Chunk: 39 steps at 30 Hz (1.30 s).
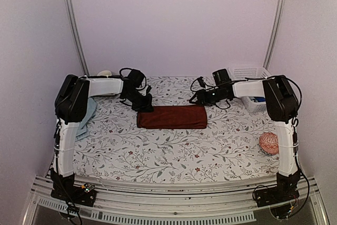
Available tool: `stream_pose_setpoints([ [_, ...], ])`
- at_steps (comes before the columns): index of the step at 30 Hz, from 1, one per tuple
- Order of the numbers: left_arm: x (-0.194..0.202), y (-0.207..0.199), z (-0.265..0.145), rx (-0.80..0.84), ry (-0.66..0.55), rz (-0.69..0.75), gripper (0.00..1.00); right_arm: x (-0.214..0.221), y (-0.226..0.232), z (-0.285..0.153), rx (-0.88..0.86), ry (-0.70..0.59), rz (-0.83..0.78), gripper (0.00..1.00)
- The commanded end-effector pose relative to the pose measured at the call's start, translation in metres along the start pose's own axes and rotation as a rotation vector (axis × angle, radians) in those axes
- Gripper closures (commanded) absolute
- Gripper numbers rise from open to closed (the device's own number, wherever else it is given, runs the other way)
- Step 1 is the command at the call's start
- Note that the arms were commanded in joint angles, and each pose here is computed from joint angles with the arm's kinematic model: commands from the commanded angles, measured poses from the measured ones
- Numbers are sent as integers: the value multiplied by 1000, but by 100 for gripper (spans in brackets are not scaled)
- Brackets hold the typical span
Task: Roll the towels
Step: Smooth out the towel at the center of the board.
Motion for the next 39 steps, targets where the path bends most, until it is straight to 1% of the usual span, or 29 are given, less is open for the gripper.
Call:
stream_pose_setpoints([
  [1, 9, 0, -6, -35, 2, 35, 94, 9, -4, 11, -31, 13, 31, 44],
  [5, 15, 17, 0, -145, 6, 60, 94, 16, -17, 14, 31, 18, 54, 44],
  [9, 23, 37, 15, -237, 50, 78, 94, 16, -31, 16, 81, 22, 71, 44],
  [11, 23, 39, 16, -246, 49, 87, 94, 19, -37, 19, 110, 39, 80, 44],
  [16, 14, 40, 11, -260, 19, 118, 89, 30, -60, 31, 222, 73, 88, 43],
  [18, 12, 42, 10, -271, 17, 127, 87, 26, -63, 29, 255, 65, 76, 43],
  [21, 11, 48, 8, -286, 26, 126, 84, 10, -53, 22, 242, 39, 37, 42],
  [22, 10, 48, 7, -285, 23, 125, 81, 5, -48, 19, 230, 35, 20, 42],
  [23, 8, 46, 4, -282, 16, 127, 75, -2, -40, 12, 211, 24, 4, 42],
  [25, 1, 40, -6, -269, -11, 133, 57, -14, -20, -4, 166, 8, -34, 40],
  [27, -6, 33, -18, -257, -47, 140, 44, -20, -4, -19, 128, 2, -59, 39],
  [31, -17, 17, -42, -222, -104, 154, 25, -21, 24, -46, 56, 4, -87, 38],
  [35, -18, 6, -58, -175, -121, 168, 14, -4, 47, -60, -32, 51, -100, 38],
  [39, -11, -7, -66, -96, -107, 181, 13, 23, 53, -57, -78, 137, -91, 39],
])
Point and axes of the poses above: each gripper's point midway between its finger pads, its own z axis out along the fingers, its own y axis along the line the jaws close on, x = y × z, the point moved 7 cm from there along -z, back along the fingers, and after that the axes turned 1 degree about z, right-handed, at the moved point
